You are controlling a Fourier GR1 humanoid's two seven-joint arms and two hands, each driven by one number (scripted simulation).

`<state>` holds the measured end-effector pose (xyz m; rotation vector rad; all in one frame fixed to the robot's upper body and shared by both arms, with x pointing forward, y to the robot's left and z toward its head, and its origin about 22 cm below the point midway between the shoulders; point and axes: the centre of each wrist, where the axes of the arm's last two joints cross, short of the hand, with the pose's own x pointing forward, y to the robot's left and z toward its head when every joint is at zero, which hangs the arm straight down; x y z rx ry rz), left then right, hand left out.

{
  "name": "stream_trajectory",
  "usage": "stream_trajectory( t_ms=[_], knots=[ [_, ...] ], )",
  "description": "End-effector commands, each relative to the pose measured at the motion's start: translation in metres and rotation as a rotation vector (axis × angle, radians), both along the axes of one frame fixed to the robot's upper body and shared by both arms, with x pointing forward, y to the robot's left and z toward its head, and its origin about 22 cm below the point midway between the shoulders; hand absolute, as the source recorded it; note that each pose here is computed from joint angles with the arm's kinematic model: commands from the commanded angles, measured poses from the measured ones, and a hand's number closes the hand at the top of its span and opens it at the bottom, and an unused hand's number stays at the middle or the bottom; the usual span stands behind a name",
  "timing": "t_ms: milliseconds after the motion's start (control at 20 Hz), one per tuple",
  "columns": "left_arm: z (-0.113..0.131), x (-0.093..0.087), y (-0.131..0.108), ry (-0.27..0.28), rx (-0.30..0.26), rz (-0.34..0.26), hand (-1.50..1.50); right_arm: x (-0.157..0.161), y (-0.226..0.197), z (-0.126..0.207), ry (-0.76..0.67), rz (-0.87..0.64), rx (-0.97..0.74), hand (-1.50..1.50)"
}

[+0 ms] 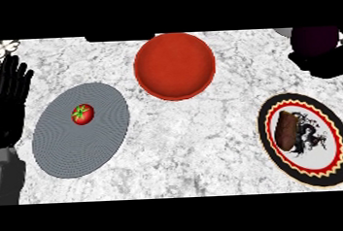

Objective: Pick the eggplant from the plate and place it in the bowl

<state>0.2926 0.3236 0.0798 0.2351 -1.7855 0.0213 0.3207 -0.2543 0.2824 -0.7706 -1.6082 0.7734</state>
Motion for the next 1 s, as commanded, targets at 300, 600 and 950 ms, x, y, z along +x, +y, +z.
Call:
stream_trajectory(
  t_ms=[300, 600, 950],
  knots=[
    [0.005, 0.009, 0.004, 0.001, 0.006, -0.009, 0.0, 0.048, 0.107, -0.016, 0.127, 0.074, -0.043, 1.5],
    [0.019, 0.003, 0.012, 0.003, -0.005, -0.013, 0.0, 0.088, 0.123, -0.064, 0.214, 0.082, -0.049, 1.5],
    [0.02, 0.01, 0.02, -0.015, -0.003, -0.001, 0.0, 0.097, 0.185, -0.111, 0.197, 0.002, -0.143, 1.5]
  ],
)
